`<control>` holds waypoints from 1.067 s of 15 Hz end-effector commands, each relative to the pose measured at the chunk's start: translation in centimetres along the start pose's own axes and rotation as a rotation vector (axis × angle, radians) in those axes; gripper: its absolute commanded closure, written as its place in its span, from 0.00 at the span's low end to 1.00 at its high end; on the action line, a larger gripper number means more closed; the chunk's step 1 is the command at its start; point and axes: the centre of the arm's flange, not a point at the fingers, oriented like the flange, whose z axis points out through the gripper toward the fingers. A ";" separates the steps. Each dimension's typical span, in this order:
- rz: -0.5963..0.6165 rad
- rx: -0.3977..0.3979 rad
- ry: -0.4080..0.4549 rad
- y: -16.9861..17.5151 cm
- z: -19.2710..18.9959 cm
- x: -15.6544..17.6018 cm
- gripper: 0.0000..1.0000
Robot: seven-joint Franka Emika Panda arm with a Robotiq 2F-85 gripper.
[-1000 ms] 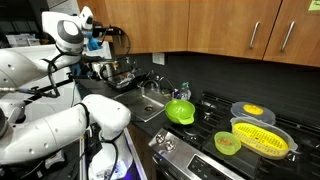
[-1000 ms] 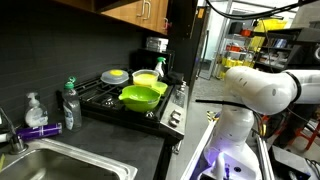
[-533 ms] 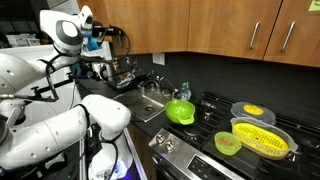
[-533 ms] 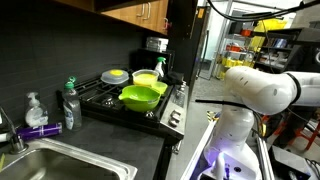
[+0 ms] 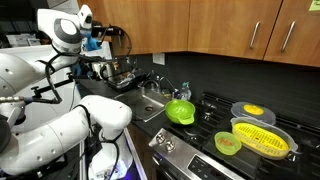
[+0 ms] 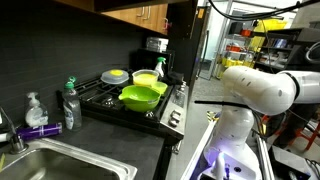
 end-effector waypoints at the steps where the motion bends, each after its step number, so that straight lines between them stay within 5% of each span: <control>1: -0.016 -0.051 0.048 3.8 -0.6 2.0 0.97; 16: -0.020 -0.041 0.039 5.8 -2.0 1.5 0.97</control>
